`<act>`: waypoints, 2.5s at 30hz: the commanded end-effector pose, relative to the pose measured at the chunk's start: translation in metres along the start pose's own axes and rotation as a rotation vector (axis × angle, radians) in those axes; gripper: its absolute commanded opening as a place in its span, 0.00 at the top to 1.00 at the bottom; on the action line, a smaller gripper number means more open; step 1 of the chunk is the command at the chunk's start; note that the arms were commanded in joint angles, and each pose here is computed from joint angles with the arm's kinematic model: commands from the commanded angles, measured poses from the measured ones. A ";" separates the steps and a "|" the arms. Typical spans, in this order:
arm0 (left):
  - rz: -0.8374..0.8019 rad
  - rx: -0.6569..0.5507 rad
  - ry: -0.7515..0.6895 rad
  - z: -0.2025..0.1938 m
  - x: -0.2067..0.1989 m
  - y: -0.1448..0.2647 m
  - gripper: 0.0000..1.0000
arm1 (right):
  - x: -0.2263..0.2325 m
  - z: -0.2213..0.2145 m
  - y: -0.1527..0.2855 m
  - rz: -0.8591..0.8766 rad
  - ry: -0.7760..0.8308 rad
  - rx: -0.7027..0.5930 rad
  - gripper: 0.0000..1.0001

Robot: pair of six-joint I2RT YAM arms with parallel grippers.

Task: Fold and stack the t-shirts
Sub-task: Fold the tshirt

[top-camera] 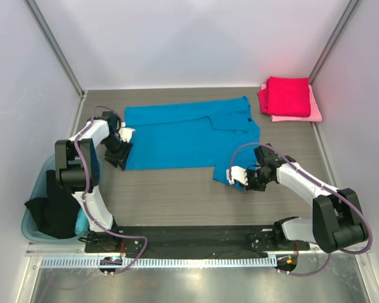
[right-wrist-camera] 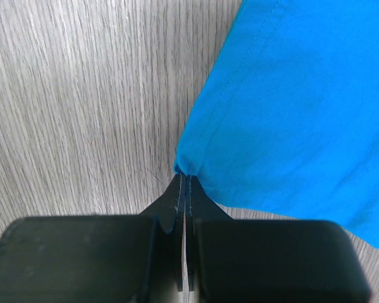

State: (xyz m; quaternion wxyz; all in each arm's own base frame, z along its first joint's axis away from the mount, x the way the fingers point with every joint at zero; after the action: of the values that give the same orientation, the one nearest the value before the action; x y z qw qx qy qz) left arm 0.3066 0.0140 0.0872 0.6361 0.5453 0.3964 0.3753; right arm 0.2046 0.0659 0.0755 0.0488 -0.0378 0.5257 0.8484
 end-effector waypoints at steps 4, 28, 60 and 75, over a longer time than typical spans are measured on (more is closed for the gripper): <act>-0.025 0.005 0.001 0.004 -0.006 -0.015 0.60 | -0.015 0.010 0.005 -0.040 0.011 -0.016 0.99; -0.016 -0.101 -0.069 0.032 -0.003 0.034 1.00 | -0.097 0.065 0.101 -0.461 -0.209 -0.124 0.99; 0.063 -0.263 -0.058 0.129 0.035 0.069 1.00 | -0.298 0.089 0.152 -0.906 -0.208 -0.257 0.99; 0.128 -0.262 -0.058 0.157 0.059 0.047 0.99 | -0.363 0.083 0.110 -0.921 -0.211 -0.234 0.99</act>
State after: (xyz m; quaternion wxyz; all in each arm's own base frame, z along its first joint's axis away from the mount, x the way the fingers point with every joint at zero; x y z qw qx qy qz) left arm 0.4619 0.0103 0.1313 0.6876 0.4996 0.3063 0.4287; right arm 0.5338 0.0718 0.2282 0.4451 -0.1504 0.3743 0.7995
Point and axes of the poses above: each gripper's point midway between its finger pads, its own y axis back along the fingers, its own x axis along the line the jaws close on, z = x × y, the point moved 6 cm from there along y, back along the fingers, and after that the axes turned 3 degrees about -y, right-handed, at the moved point
